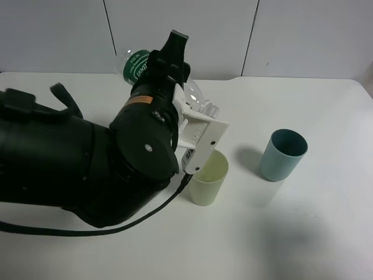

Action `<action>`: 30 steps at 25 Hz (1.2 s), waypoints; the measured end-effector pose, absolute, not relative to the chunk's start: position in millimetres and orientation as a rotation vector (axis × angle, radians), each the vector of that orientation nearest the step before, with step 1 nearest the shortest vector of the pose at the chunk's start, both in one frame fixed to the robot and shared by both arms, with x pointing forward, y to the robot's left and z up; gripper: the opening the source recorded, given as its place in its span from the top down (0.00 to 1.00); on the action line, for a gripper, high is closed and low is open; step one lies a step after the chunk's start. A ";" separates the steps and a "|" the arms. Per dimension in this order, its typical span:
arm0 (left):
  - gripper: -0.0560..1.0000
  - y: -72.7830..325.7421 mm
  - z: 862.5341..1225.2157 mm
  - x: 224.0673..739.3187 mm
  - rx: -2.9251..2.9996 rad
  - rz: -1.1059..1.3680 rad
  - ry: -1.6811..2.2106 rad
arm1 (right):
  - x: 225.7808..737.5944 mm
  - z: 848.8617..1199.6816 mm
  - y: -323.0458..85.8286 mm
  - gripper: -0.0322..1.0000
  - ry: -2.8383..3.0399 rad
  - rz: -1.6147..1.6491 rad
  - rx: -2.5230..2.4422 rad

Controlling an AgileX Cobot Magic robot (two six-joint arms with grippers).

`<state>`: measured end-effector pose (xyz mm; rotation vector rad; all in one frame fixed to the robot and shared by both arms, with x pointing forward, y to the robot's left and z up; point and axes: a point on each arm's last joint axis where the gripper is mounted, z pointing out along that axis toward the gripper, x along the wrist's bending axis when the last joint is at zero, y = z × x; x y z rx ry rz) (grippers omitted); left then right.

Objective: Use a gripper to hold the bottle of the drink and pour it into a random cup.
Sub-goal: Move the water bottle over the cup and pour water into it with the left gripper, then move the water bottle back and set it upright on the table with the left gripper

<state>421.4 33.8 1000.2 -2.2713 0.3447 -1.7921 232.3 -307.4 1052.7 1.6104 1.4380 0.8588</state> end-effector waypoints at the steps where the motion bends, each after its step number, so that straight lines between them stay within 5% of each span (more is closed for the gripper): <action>1: 0.42 34.4 1003.7 421.0 -2.308 -1.810 0.316 | 232.3 1052.7 -307.4 0.35 1.438 0.859 1.610; 20: 0.42 20.2 1051.5 432.2 -3.142 -2.296 -0.348 | 232.3 1052.7 -307.4 0.35 1.438 0.859 1.610; 30: 0.42 25.6 1051.9 461.6 -3.781 -1.924 -0.589 | 232.3 1052.7 -307.4 0.35 1.438 0.859 1.610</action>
